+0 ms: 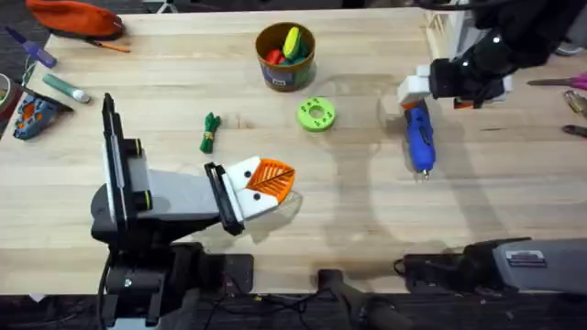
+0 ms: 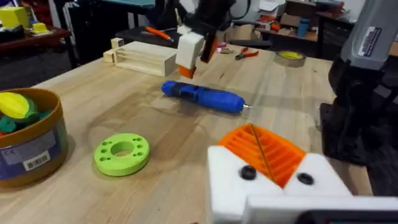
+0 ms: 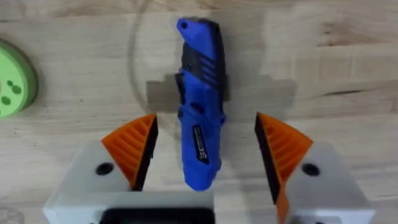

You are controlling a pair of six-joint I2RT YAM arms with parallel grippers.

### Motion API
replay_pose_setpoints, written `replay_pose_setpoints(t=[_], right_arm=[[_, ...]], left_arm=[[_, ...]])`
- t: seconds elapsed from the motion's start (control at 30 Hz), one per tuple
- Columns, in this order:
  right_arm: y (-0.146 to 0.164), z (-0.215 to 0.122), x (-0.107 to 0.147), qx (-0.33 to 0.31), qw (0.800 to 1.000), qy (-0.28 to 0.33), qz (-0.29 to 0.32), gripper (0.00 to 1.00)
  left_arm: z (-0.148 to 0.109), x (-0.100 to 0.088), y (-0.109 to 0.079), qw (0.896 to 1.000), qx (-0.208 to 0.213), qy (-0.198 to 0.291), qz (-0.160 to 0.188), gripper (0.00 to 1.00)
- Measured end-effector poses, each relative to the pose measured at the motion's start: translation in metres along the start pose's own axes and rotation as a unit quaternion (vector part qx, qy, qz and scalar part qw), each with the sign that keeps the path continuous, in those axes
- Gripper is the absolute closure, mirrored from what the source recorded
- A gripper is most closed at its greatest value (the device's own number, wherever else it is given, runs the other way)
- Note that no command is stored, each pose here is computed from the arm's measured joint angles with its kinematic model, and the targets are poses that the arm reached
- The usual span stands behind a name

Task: Pick up the gripper from the table and insert it into the empty holder that is missing its gripper. Then pick up a screw, insert it into the mounting hole, and use the screwdriver to tighten it. Finally, clean up the table by picking up the vegetable and placing it into the bucket.

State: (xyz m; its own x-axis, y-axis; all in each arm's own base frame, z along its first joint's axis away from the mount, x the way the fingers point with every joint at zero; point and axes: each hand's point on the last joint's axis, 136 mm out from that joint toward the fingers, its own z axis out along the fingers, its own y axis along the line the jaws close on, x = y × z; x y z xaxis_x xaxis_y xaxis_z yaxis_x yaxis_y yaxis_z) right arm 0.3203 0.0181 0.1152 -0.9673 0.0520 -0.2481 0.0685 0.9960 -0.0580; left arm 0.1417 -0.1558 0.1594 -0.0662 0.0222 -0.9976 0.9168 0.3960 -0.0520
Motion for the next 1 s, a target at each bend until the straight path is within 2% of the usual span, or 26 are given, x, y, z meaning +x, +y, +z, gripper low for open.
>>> replay_pose_setpoints(t=[0.3,0.63,1.0], right_arm=[[0.005,0.035,0.009,-0.024,0.998,0.061,-0.010,0.086],[0.006,0.056,0.001,-0.033,0.997,0.063,-0.010,0.086],[0.008,0.078,0.005,-0.031,0.996,0.087,-0.018,0.086]], left_arm=[[0.000,0.000,0.000,1.000,0.000,0.000,0.000,0.985],[0.000,0.000,0.000,1.000,0.000,0.000,0.000,0.985],[0.000,0.000,0.000,1.000,0.000,0.000,0.000,0.985]])
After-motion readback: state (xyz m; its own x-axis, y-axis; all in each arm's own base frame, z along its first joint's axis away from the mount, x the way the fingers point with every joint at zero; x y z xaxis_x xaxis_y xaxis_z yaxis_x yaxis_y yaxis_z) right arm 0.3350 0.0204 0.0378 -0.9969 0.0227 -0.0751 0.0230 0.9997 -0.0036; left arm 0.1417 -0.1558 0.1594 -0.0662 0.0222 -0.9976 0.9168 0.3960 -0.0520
